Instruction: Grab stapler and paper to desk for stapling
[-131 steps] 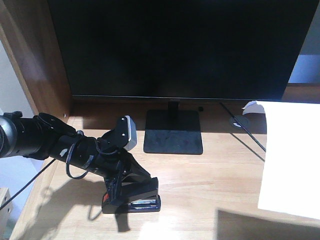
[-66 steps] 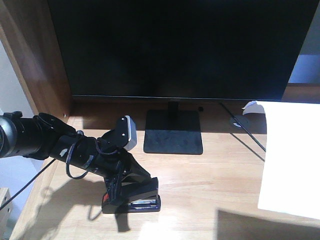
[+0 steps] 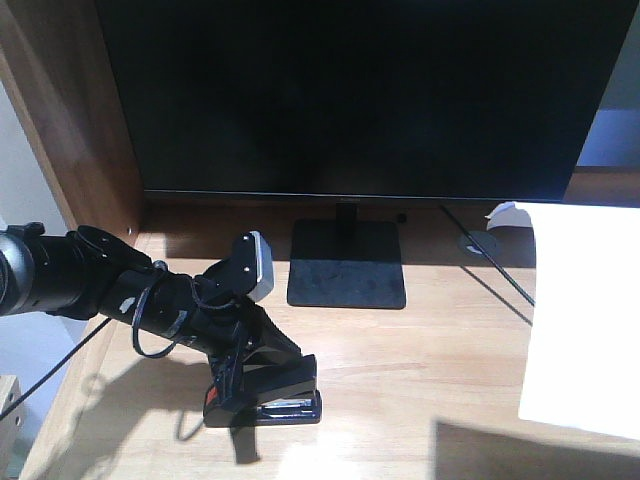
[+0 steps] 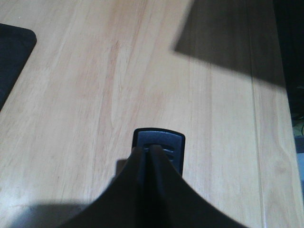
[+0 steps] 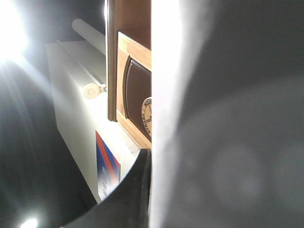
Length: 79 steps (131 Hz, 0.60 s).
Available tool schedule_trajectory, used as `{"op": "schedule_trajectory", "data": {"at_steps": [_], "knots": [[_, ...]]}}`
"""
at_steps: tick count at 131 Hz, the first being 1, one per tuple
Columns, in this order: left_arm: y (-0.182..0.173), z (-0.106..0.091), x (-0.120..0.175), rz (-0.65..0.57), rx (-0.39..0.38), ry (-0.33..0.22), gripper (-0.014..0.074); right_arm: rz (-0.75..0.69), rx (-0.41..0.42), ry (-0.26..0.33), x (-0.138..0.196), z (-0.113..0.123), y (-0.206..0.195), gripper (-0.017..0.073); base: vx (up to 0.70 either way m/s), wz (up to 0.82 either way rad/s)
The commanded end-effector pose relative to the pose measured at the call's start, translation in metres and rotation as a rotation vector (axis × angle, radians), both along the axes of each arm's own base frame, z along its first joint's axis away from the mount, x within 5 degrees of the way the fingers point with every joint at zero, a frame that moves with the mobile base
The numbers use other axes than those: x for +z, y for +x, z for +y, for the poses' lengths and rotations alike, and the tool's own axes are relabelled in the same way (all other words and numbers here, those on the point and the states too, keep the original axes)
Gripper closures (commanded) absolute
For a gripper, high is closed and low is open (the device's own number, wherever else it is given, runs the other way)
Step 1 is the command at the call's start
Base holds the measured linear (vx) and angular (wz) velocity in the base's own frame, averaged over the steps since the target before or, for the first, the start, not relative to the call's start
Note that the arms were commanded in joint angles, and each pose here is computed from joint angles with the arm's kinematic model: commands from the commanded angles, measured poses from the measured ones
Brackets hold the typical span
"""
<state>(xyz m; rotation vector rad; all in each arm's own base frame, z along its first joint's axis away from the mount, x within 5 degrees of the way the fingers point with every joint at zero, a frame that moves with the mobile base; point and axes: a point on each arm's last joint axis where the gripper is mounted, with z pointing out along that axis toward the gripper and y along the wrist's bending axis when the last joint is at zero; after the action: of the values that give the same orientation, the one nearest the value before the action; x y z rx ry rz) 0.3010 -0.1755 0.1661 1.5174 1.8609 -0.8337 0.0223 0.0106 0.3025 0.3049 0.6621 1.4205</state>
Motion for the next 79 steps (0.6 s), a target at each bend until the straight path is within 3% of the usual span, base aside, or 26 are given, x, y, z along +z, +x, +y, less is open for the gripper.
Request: {"op": "schedule_trajectory", "data": {"at_steps": [1, 31, 79], "knots": [[0.0, -0.006, 0.022, -0.035, 0.0, -0.07, 0.06, -0.086, -0.007, 0.008, 0.011, -0.001, -0.006, 0.0566, 0.0, 0.0], [0.0, -0.006, 0.022, -0.035, 0.0, -0.07, 0.06, -0.052, -0.01, 0.054, 0.01, -0.004, -0.004, 0.0566, 0.0, 0.0], [0.0, -0.006, 0.022, -0.035, 0.0, -0.07, 0.06, 0.013, -0.112, -0.039, 0.036, 0.001, 0.022, 0.0566, 0.0, 0.0]]}}
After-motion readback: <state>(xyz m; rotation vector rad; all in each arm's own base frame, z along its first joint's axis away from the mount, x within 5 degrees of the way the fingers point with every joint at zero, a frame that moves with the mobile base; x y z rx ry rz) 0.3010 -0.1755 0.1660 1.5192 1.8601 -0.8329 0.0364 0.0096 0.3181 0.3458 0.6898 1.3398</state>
